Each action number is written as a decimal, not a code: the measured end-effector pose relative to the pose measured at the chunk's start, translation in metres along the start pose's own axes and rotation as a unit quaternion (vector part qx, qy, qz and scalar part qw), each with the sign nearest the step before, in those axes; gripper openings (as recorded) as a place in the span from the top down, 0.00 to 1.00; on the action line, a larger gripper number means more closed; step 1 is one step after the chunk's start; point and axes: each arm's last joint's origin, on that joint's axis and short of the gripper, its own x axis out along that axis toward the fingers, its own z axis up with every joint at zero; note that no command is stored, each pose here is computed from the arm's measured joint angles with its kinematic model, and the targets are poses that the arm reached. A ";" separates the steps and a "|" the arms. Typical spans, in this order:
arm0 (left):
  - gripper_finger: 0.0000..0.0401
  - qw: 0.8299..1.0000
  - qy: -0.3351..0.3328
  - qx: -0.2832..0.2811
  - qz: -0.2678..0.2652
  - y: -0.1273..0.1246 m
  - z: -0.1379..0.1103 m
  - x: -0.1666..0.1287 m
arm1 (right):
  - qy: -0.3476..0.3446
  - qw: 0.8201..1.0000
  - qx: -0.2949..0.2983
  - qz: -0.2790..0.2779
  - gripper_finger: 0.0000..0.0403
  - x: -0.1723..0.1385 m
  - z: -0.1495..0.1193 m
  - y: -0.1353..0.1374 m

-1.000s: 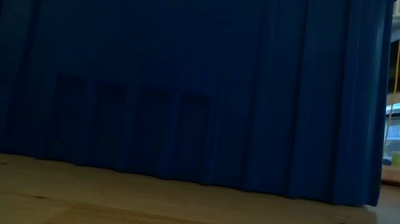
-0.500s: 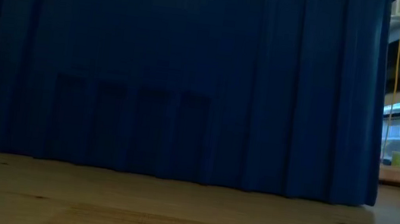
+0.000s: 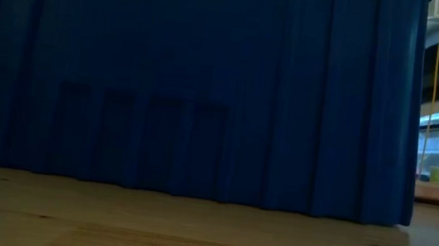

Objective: Pick and place slides into bin
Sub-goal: Put the black slipper into the blue bin, then put the pink slipper into the blue bin

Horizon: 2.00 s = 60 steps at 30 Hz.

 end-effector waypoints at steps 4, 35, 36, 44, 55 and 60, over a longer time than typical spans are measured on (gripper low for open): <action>0.56 1.000 0.017 0.013 -0.004 0.005 0.001 0.014 | 0.004 1.000 0.005 0.001 0.35 0.000 -0.001 0.000; 0.56 0.978 0.143 0.089 0.120 0.012 0.012 0.068 | 0.007 1.000 0.008 0.002 0.35 0.000 -0.002 0.000; 0.56 0.976 0.148 0.087 0.137 0.014 0.013 0.064 | 0.007 1.000 0.007 0.002 0.35 0.000 -0.002 0.000; 0.56 0.973 0.145 0.069 0.167 0.022 0.020 0.037 | 0.007 1.000 0.004 0.001 0.35 0.000 -0.002 0.000; 0.56 0.986 -0.150 -0.071 0.000 0.041 0.020 -0.068 | -0.007 1.000 0.017 -0.002 0.35 -0.016 0.004 -0.011; 0.56 0.961 -0.250 -0.110 0.049 0.044 -0.001 -0.128 | -0.003 0.997 0.080 0.012 0.35 -0.039 0.004 -0.034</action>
